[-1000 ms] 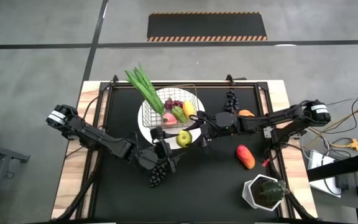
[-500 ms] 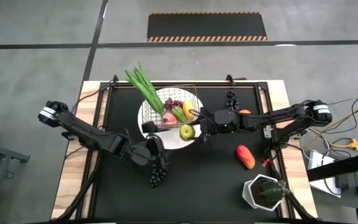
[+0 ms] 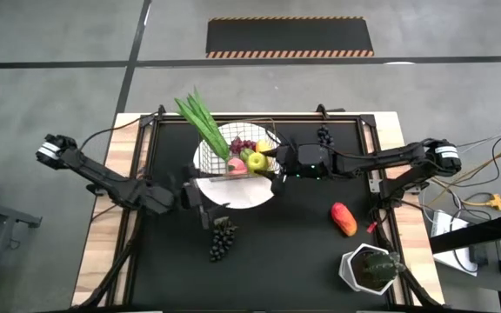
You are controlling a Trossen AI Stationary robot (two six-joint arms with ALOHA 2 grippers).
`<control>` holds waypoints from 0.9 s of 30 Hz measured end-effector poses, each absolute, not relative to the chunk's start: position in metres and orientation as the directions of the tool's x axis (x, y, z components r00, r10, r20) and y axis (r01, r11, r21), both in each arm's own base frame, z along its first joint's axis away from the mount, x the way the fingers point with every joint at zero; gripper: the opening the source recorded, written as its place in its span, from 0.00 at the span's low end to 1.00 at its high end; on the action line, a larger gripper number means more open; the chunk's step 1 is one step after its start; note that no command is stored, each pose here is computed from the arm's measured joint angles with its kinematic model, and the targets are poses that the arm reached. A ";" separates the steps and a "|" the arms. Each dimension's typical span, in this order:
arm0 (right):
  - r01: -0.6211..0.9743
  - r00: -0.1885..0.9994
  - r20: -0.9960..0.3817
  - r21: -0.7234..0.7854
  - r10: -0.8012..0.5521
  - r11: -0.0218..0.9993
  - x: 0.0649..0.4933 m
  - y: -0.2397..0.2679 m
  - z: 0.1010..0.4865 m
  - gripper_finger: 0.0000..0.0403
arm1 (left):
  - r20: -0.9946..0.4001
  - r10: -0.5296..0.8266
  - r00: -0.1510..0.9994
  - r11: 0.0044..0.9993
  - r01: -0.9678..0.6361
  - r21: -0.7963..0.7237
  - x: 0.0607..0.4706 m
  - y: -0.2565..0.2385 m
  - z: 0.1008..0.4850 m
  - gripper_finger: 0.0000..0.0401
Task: Build produce basket
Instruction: Put the green apple into the gold wire basket
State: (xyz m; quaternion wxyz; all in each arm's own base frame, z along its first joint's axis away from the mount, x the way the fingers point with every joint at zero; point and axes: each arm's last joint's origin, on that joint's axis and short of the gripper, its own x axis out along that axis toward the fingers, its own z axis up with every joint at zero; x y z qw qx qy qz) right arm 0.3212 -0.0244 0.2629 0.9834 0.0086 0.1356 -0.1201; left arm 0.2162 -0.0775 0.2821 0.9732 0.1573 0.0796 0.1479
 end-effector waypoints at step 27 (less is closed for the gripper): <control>0.396 0.871 -0.350 0.083 -0.346 0.914 0.469 -0.091 0.197 0.70 | 0.033 0.301 0.953 0.934 -0.302 0.193 0.186 -0.064 0.289 0.96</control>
